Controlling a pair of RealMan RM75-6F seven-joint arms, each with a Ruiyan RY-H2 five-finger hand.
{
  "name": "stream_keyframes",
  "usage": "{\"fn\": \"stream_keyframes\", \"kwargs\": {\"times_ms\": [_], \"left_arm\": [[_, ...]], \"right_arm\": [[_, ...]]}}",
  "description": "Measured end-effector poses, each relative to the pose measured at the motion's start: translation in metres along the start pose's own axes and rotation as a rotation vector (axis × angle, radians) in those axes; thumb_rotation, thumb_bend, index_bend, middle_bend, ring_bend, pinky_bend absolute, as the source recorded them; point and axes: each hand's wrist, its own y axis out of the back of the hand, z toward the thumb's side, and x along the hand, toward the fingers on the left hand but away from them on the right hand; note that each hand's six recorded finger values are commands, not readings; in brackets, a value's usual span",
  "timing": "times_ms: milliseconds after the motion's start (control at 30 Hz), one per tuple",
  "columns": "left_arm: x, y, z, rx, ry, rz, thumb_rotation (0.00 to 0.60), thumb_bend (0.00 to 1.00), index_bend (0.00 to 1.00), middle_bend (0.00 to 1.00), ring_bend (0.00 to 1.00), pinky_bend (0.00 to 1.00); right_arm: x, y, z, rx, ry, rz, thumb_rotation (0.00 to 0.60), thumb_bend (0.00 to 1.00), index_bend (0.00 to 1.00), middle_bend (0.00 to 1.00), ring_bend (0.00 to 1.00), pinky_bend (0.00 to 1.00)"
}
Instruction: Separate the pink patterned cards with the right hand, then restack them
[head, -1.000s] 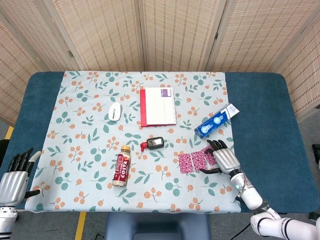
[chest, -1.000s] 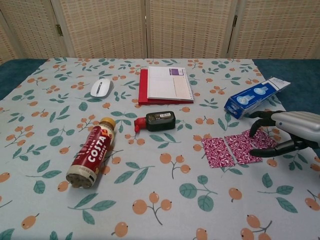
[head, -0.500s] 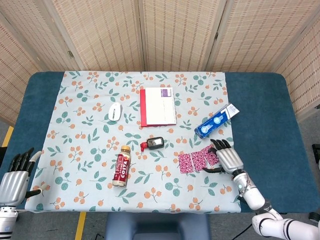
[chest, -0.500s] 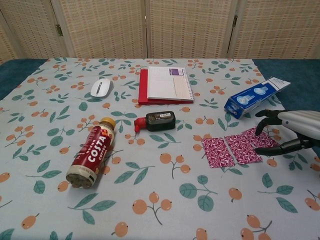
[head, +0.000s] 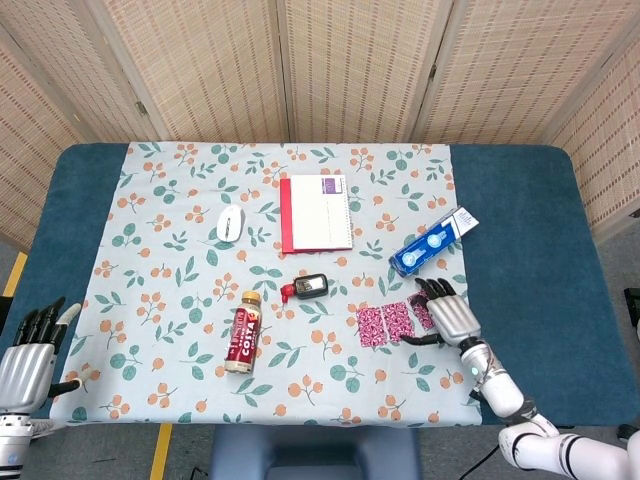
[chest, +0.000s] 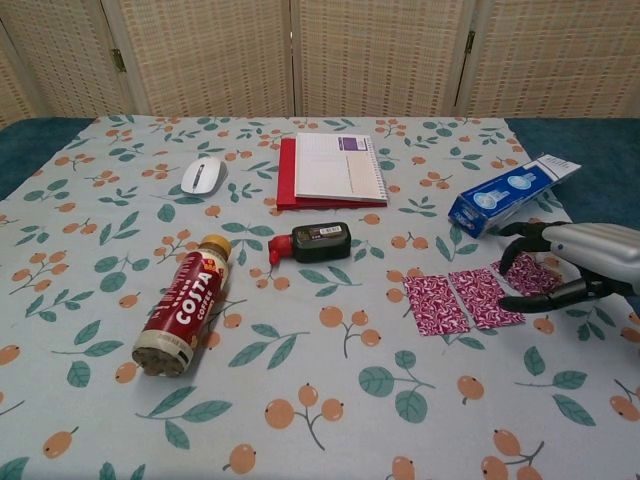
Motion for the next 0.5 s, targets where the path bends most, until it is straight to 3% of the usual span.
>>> {"fn": "stream_keyframes", "kwargs": {"times_ms": [300,500], "left_arm": [[0.002,0.000,0.003,0.000,-0.011,0.000,0.600,0.22,0.12,0.01,0.08,0.00],[0.001,0.000,0.004,-0.003,-0.014,0.001,0.600,0.22,0.12,0.01,0.08,0.00]], "right_arm": [[0.013,0.007,0.020,-0.061,0.062,-0.034,0.229,0.18,0.28,0.07,0.00,0.00],[0.013,0.006,0.040,-0.067,0.098,-0.036,0.376,0.18,0.27,0.07,0.00,0.00]]}}
